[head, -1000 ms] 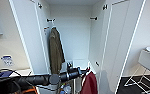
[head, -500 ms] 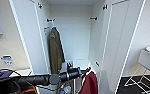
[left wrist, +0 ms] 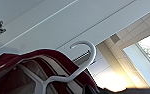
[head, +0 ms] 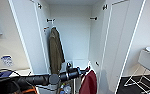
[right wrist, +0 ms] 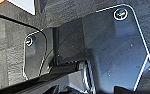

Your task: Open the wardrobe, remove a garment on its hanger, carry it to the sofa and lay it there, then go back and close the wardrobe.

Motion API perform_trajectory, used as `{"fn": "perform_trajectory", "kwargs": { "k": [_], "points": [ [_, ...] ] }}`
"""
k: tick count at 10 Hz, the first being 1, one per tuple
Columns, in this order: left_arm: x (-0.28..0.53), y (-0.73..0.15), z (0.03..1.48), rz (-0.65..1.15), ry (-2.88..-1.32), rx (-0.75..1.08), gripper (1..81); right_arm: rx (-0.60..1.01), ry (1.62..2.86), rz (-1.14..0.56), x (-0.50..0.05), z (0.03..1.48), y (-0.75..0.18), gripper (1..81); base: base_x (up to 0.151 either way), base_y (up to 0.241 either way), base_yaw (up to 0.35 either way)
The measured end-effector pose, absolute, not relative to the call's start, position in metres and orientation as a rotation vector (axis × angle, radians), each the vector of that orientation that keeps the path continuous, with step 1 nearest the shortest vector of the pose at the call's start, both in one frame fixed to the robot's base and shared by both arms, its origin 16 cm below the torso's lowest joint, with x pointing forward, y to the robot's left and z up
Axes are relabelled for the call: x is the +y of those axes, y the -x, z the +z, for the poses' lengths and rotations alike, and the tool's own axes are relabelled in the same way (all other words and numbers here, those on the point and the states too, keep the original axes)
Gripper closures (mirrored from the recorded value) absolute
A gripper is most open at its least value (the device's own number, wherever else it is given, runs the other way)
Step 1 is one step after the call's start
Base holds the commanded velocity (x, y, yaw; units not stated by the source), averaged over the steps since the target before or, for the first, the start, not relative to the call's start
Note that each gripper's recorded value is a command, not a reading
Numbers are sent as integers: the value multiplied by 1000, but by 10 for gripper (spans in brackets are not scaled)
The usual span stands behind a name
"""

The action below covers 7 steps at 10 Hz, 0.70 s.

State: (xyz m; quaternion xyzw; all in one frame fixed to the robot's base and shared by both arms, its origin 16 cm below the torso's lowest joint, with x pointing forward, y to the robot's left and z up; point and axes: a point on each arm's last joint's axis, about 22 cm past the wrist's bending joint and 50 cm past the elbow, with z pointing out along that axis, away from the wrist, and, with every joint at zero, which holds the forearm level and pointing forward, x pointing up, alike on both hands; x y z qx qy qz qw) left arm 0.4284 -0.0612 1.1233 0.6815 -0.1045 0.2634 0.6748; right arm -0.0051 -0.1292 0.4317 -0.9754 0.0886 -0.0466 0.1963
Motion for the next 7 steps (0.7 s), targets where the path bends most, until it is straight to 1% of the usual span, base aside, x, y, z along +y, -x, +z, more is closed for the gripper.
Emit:
{"fn": "perform_trajectory", "kwargs": {
  "k": [7],
  "points": [
    [-60,-426,1120,581,-1545,-246,811,253,2739,-140,-131,431,6,10,0,0,-129]
  ]
}}
